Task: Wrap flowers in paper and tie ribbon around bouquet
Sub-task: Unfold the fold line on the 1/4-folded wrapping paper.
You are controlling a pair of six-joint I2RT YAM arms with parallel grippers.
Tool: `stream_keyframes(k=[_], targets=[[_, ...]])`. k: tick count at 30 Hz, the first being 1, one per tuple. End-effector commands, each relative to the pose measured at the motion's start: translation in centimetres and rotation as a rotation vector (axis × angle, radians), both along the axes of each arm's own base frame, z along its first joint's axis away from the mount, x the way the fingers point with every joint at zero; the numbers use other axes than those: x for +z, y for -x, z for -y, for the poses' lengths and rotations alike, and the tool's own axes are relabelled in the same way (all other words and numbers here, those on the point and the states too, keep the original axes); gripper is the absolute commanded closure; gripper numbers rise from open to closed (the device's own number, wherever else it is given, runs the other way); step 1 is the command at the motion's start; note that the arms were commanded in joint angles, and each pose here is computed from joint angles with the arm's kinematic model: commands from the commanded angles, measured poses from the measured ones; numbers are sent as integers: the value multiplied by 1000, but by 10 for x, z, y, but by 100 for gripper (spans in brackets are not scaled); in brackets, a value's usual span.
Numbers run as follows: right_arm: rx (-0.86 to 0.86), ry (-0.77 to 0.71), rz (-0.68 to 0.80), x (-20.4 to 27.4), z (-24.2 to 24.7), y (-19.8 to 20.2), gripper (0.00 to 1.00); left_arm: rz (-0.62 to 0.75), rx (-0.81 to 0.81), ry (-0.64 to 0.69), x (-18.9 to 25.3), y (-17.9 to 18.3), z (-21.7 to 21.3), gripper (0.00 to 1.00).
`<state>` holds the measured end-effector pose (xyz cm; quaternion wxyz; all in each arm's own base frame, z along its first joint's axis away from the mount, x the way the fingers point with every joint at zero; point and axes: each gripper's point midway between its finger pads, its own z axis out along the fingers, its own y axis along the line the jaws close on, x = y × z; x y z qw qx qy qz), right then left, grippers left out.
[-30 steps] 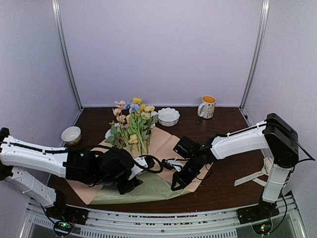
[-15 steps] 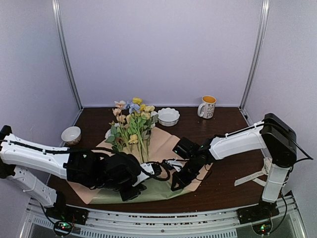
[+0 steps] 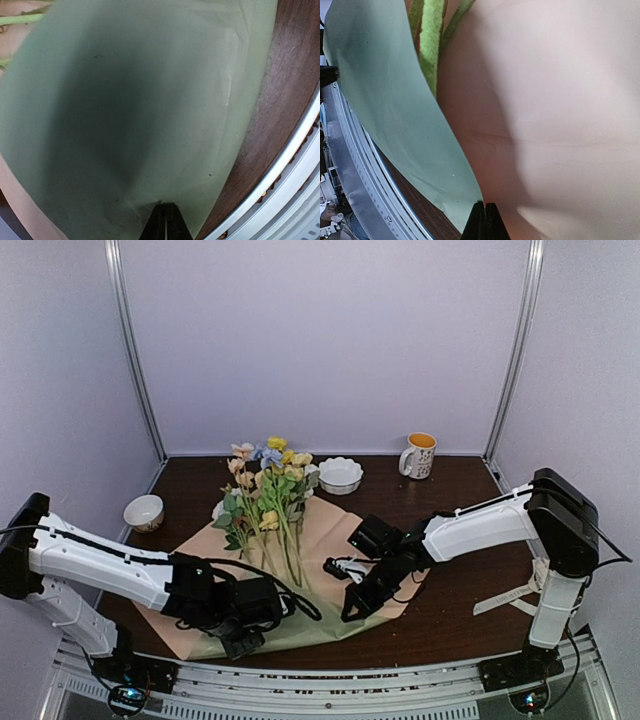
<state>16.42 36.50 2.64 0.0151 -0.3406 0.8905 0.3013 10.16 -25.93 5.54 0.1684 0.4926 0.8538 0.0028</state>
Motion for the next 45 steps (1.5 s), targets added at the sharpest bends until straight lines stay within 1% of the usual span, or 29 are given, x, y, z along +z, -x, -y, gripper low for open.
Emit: stream_keyframes(k=[1,4,8,13,17,22,24,26,27,31,36,39,40,41,42,43,44,45], targets=[[-15,-27,39,5,-4,-9,100,-69,-22,-46,-30,12,4,95],[-22,-9,50,2,-2,-10,100,-106,53,-102,-41,17,-13,96],[-37,15,59,-1,3,-13,100,-189,172,-117,-60,36,-38,97],[-62,76,87,-4,18,-15,100,-248,219,-138,-78,57,-54,98],[-66,118,83,-12,27,-12,100,-304,276,-123,-90,70,-65,100],[-80,126,71,-10,29,-10,100,-284,291,-68,-84,67,-64,100],[-94,110,75,-4,28,-12,96,-276,285,-36,-81,65,-59,100],[-101,96,76,1,26,-12,89,-270,281,-31,-82,64,-57,100],[-103,97,76,3,27,-12,87,-270,276,-32,-82,64,-57,100],[-115,105,129,25,30,-19,82,-242,282,-41,-82,59,-57,100],[-167,123,293,76,41,-43,68,-201,309,-36,-81,52,-58,100],[-203,174,466,124,55,-69,60,-195,317,-26,-79,52,-59,100],[-221,196,535,142,61,-79,53,-190,316,-21,-78,51,-59,100],[-242,218,604,161,68,-89,43,-184,314,-15,-77,50,-58,100],[-264,217,687,188,72,-99,25,-178,311,-10,-76,49,-58,100],[-291,231,764,209,78,-109,4,-173,308,-2,-74,49,-58,100],[-297,217,825,231,80,-115,0,-169,309,6,-73,48,-58,100],[-303,199,886,256,82,-120,0,-165,311,13,-72,47,-58,100]])
